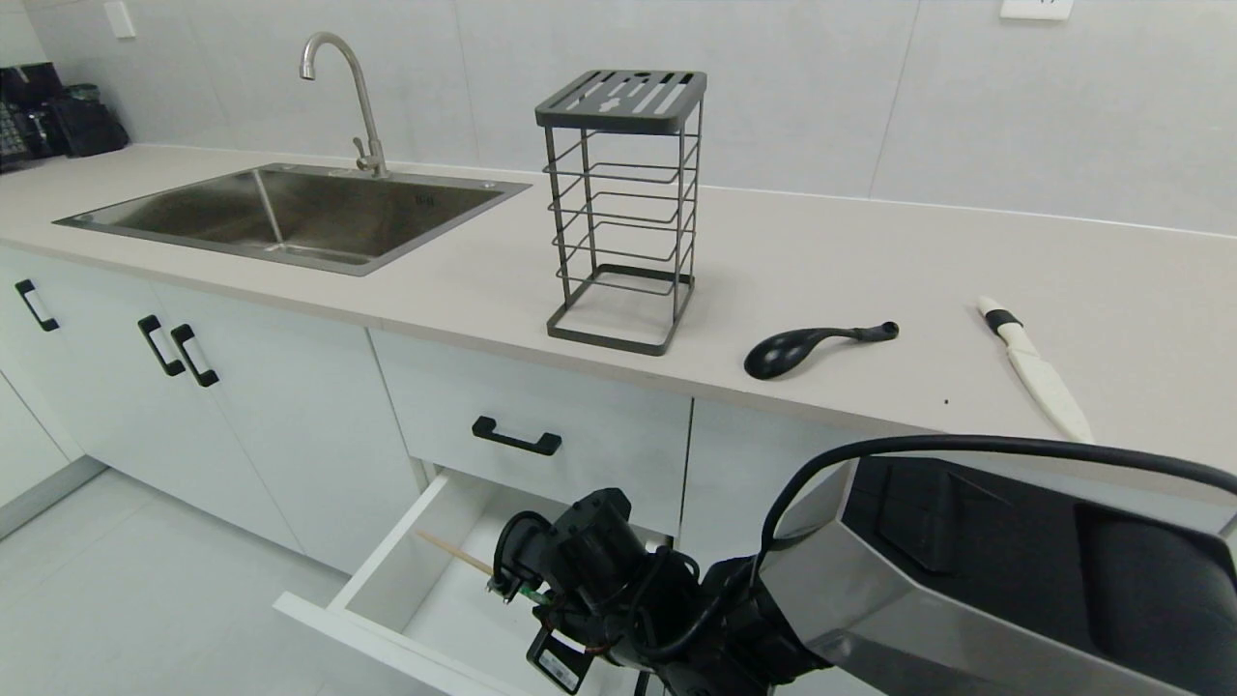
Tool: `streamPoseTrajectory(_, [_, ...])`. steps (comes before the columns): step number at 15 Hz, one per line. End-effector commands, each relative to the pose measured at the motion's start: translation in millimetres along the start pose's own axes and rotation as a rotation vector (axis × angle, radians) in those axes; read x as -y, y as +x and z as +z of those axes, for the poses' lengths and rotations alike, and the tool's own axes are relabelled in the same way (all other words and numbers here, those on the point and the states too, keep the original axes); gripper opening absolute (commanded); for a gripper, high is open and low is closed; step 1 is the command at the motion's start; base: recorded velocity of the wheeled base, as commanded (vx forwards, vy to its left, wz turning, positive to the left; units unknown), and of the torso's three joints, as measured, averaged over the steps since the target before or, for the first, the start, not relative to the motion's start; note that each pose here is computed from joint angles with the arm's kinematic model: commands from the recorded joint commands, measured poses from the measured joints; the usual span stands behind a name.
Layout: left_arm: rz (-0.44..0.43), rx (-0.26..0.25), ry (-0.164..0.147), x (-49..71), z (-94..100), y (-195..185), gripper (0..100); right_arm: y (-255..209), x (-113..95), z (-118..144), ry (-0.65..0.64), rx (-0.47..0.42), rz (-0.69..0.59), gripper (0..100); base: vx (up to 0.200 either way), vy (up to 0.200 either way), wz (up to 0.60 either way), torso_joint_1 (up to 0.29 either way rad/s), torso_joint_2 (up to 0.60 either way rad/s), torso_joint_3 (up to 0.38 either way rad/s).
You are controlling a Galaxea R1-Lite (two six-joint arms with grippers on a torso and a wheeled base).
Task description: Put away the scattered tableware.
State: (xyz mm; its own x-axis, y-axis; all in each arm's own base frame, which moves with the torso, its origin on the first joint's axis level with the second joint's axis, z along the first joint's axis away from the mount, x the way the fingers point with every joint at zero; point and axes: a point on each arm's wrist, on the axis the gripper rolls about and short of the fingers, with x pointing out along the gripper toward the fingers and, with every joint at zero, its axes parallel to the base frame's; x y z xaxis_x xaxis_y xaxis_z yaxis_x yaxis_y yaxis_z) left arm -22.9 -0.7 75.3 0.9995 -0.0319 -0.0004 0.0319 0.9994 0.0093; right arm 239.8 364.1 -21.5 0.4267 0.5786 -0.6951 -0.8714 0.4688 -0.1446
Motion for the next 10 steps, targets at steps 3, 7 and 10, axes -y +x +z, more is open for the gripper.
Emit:
streamPoseTrajectory(3, [0.0, -0.001, 0.0, 0.0, 0.0, 0.1, 100, 13.5, 7.1, 5.4, 0.018, 0.026, -0.015, 0, 0.0, 0.0, 0.0, -0.095, 0.4, 0.3])
streamPoseTrajectory(7, [0.0, -0.001, 0.0, 0.0, 0.0, 0.1, 100, 16.5, 15.1, 18.1, 0.023, 0.069, -0.064, 0, 0.0, 0.0, 0.0, -0.019, 0.09, 0.064])
streamPoseTrajectory(10, [0.0, -0.001, 0.0, 0.0, 0.0, 0.1, 100, 24.4, 15.7, 8.0, 0.031, 0.034, -0.086, 0, 0.0, 0.0, 0.0, 0.0, 0.0, 0.0])
